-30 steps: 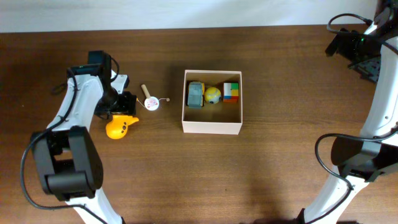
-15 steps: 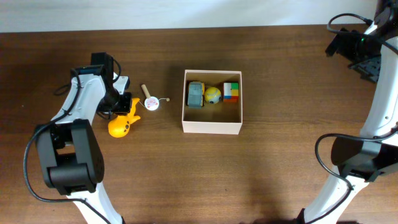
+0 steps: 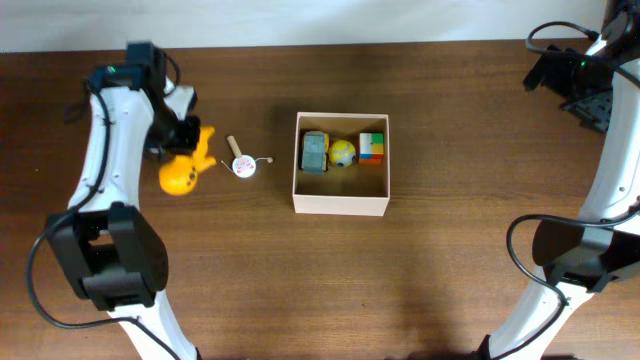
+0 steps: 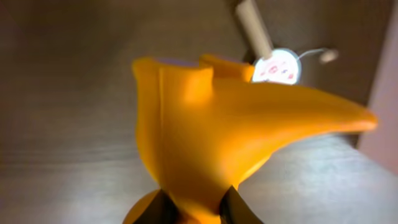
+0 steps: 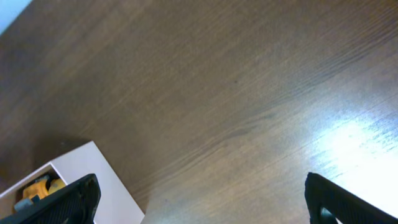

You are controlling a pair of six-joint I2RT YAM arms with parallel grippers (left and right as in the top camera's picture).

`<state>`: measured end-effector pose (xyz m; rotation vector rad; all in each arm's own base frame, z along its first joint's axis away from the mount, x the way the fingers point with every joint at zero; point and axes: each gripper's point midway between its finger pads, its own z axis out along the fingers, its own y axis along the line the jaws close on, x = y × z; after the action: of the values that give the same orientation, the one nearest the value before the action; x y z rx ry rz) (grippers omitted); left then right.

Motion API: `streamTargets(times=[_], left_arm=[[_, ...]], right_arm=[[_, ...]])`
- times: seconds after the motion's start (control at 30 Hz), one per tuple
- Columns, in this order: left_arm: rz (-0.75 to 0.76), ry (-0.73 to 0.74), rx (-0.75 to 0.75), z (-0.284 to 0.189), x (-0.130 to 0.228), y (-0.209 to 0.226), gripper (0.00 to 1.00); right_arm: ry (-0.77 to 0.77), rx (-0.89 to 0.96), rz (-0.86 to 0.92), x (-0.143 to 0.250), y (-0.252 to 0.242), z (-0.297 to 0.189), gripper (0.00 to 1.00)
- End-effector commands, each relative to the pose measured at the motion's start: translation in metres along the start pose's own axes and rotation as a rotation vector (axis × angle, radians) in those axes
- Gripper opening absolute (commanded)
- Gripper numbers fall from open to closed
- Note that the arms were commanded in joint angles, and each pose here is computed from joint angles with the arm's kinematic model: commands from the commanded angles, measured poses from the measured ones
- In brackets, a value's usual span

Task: Pack container
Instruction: 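Lower the left gripper and grasp the orange toy, then carry the orange toy into the box and release it with the left gripper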

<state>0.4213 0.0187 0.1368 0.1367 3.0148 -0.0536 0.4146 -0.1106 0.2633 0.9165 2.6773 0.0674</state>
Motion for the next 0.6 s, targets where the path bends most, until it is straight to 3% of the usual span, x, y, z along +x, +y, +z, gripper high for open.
streamTargets(times=[0.0, 0.23, 0.57], left_arm=[[0.146, -0.111, 0.025, -0.048, -0.023, -0.024, 0.18], [0.533, -0.228, 0.098, -0.098, -0.032, -0.119, 0.18], [1.012, -0.304, 0.134, -0.105, -0.004, -0.265, 0.19]], right_arm=[[0.010, -0.003, -0.005, 0.002, 0.002, 0.001, 0.99], [0.010, -0.003, -0.005, 0.002, 0.002, 0.001, 0.99], [0.010, -0.003, -0.005, 0.002, 0.002, 0.001, 0.98]])
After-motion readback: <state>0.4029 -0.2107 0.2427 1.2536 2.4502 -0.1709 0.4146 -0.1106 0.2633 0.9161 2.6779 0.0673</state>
